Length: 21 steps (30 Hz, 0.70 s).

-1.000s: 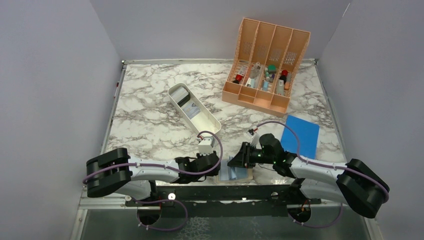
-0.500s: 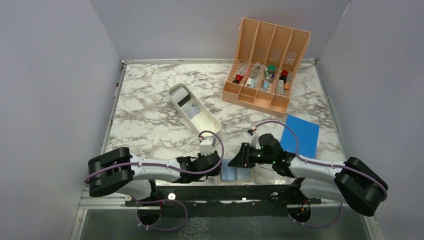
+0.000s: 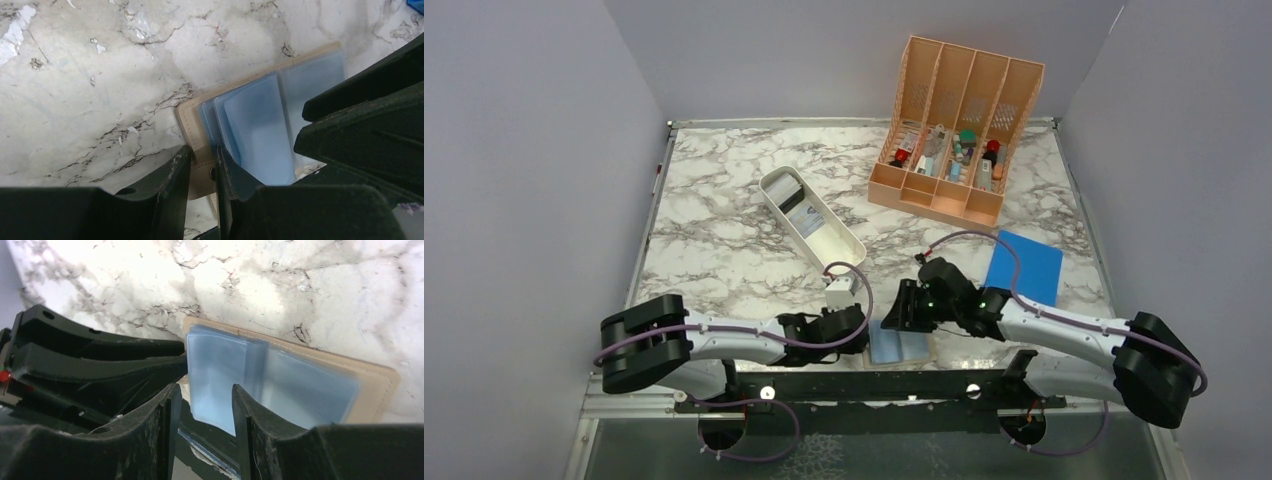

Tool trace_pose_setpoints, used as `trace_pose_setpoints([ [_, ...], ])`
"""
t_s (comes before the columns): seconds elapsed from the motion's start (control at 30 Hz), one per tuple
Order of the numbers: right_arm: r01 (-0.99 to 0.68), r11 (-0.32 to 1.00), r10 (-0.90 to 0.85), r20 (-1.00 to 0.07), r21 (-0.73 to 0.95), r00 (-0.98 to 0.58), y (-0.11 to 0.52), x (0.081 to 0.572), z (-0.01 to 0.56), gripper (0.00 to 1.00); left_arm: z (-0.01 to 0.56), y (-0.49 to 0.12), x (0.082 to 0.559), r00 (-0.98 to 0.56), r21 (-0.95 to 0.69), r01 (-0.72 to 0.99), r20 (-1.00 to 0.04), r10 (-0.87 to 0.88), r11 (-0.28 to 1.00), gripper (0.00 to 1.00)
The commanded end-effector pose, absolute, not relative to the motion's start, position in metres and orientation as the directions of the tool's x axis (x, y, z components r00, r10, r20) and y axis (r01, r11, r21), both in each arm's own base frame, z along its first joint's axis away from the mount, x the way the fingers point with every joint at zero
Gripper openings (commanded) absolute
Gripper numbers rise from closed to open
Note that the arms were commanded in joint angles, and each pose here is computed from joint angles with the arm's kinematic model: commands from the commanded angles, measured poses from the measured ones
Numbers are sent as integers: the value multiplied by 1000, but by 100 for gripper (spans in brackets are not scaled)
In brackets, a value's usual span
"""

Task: Put the credit cards into the card holder
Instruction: Turn over the card slot in the card holder.

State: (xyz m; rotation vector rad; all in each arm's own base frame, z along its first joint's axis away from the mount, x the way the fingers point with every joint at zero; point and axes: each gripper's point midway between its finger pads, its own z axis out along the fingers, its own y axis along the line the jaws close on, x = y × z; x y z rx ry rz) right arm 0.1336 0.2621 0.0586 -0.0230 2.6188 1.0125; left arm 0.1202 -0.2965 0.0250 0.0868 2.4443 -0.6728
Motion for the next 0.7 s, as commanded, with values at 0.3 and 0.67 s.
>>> trace_pose_setpoints([
  [0.3, -51, 966, 47, -369, 252, -928, 250, 130, 35, 52, 28, -268, 111, -830, -512, 174, -536, -155, 841, 28],
  [0.67, -106, 988, -53, -398, 112, -916, 274, 127, 26, 54, 57, -230, 124, -761, -543, 115, -587, -278, 832, 28],
])
